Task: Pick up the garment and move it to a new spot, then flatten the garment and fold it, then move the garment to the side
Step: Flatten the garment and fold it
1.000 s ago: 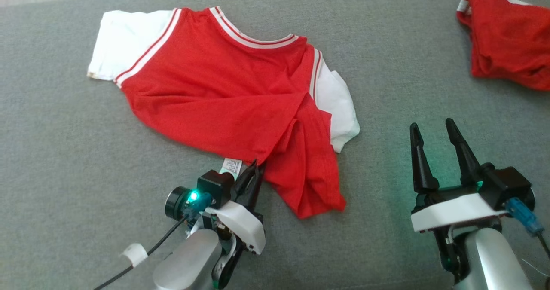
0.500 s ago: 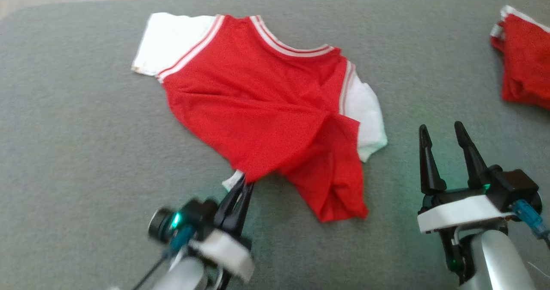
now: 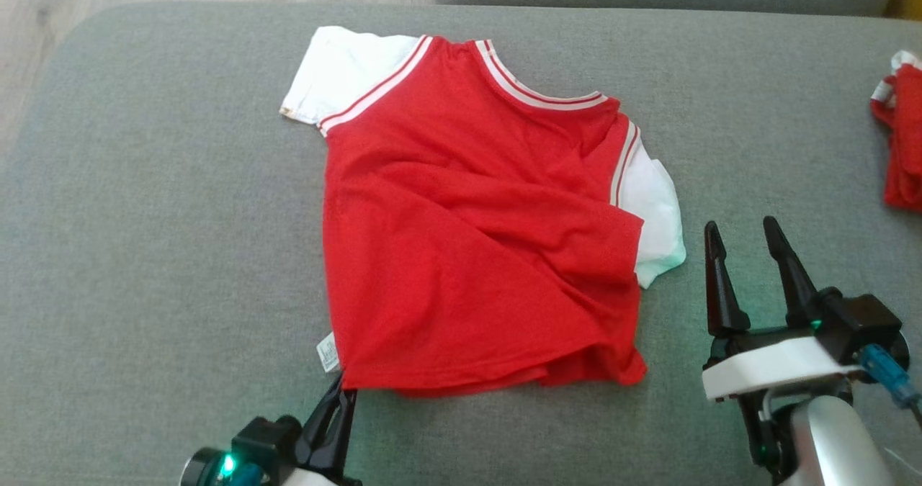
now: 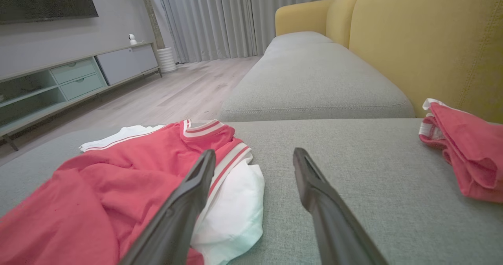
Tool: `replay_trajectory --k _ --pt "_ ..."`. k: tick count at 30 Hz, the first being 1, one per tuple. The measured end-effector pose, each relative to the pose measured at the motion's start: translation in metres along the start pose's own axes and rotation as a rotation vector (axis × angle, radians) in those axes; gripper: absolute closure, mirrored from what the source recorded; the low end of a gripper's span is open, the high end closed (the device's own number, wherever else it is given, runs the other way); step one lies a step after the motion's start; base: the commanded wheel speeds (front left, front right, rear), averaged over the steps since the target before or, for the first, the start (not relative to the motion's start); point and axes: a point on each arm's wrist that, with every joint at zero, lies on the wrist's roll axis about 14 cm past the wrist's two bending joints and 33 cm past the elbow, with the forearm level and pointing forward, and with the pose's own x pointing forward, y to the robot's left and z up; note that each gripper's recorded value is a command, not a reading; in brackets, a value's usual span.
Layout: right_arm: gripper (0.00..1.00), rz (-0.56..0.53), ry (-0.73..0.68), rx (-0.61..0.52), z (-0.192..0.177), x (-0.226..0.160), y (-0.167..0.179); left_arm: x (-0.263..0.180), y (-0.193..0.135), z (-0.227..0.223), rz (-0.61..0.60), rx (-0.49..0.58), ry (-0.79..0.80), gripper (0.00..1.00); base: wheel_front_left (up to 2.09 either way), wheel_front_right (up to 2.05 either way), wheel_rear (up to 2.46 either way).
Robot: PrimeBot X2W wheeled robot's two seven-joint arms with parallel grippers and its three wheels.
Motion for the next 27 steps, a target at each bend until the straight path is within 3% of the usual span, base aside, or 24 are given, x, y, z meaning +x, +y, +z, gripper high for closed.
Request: replay_trajectory --k 1,2,3,4,18,27 --pt "0.00 0.001 0.002 -0.001 -0.001 0.000 0.000 -0.001 0.000 0.000 0.003 -0.004 -0.002 0.94 0.00 0.00 0.00" --pt "0.00 0.003 0.004 -0.007 -0.001 0.000 0.001 -0.002 -0.001 0.002 0.003 -0.008 -0.007 0.71 0.00 0.00 0.00" --pt "0.00 0.005 0.003 -0.011 0.000 0.000 0.001 -0.002 -0.001 0.003 0.003 -0.009 -0.012 0.26 0.00 0.00 0.00" --pt "0.00 0.005 0.004 -0.011 0.000 0.000 0.002 -0.003 -0.001 0.004 0.004 -0.010 -0.019 0.00 0.00 0.00 0.00" --pt "0.00 0.014 0.026 -0.035 -0.001 -0.014 0.006 -0.015 -0.010 0.056 -0.006 -0.023 -0.222 0.00 0.00 0.00 0.00" --pt "0.00 0.131 0.148 -0.075 -0.030 -0.017 0.044 -0.024 0.009 0.082 0.094 -0.074 -0.333 0.00 0.00 0.00 0.00"
